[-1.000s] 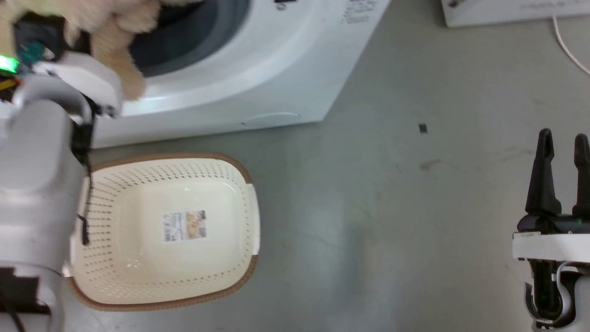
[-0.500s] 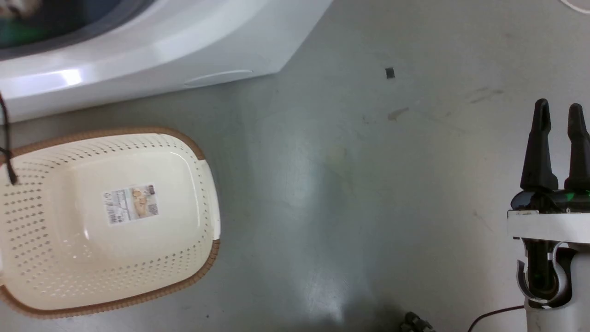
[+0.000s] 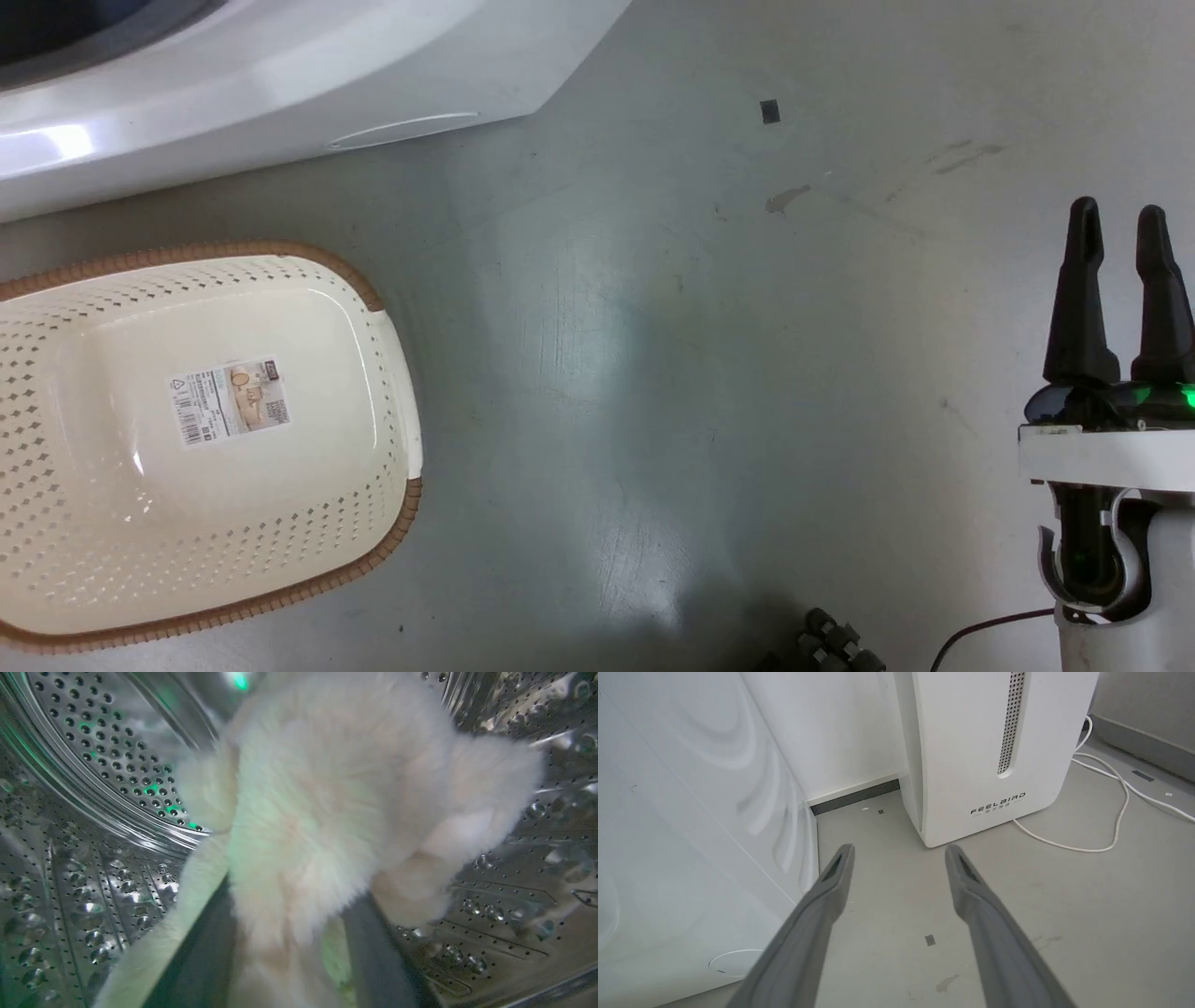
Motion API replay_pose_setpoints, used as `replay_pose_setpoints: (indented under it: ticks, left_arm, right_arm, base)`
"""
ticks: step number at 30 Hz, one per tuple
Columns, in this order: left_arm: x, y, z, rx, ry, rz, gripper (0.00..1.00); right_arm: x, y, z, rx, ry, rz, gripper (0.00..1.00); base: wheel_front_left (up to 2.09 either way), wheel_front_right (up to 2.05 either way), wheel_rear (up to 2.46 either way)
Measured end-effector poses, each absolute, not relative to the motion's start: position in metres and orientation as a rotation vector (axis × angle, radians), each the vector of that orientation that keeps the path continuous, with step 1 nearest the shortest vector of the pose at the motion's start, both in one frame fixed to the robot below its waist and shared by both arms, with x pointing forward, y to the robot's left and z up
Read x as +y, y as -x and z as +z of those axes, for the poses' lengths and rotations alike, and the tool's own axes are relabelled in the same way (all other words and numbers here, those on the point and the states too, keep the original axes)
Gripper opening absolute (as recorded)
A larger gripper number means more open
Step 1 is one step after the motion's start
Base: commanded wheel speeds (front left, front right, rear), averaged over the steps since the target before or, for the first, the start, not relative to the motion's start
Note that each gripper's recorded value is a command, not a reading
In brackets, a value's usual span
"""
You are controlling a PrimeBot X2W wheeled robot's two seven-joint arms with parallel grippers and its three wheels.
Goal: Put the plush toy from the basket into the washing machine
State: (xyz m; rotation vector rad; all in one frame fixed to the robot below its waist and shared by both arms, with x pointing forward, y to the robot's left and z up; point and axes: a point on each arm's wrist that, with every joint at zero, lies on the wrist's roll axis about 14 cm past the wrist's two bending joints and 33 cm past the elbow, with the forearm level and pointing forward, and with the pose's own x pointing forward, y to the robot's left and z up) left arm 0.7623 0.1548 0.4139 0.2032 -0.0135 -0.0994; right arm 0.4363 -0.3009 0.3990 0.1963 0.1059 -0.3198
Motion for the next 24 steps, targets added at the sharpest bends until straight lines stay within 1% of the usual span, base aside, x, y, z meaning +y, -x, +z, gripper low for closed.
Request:
replay_pose_setpoints:
  ticks: [5,9,13,17,20,24]
  left_arm:
    - [0.154,-0.758,0.424,-0.017,-0.188,-0.095,1.00]
    - [0.154,-0.746,0.427,-0.006,-0.175,-0.098,1.00]
    - [0.148,-0.723,0.419,0.029,-0.151,-0.114,1.00]
    - [0.146,-0.700,0.427,0.026,-0.120,-0.117,1.00]
    - [0.157,-0.685,0.444,-0.002,-0.075,-0.075,1.00]
    - [0.170,-0.663,0.458,-0.020,-0.069,-0.058,1.00]
  right_arm:
    - [-0.297,-0.439,0.404,0.090,-0.205,-0.307,1.00]
    - [-0.295,-0.440,0.416,0.060,-0.206,-0.296,1.00]
    - [-0.290,-0.443,0.429,0.028,-0.199,-0.275,1.00]
    - [-0.283,-0.445,0.443,-0.006,-0.200,-0.249,1.00]
    - [-0.276,-0.444,0.453,-0.029,-0.202,-0.229,1.00]
    - [-0.268,-0.444,0.467,-0.062,-0.207,-0.201,1.00]
  base:
    - [0.00,0.00,0.00]
    - [0.00,0.00,0.00]
    - [0.00,0.00,0.00]
    - [0.00,0.00,0.00]
    - [0.00,0.00,0.00]
    - [0.00,0.00,0.00]
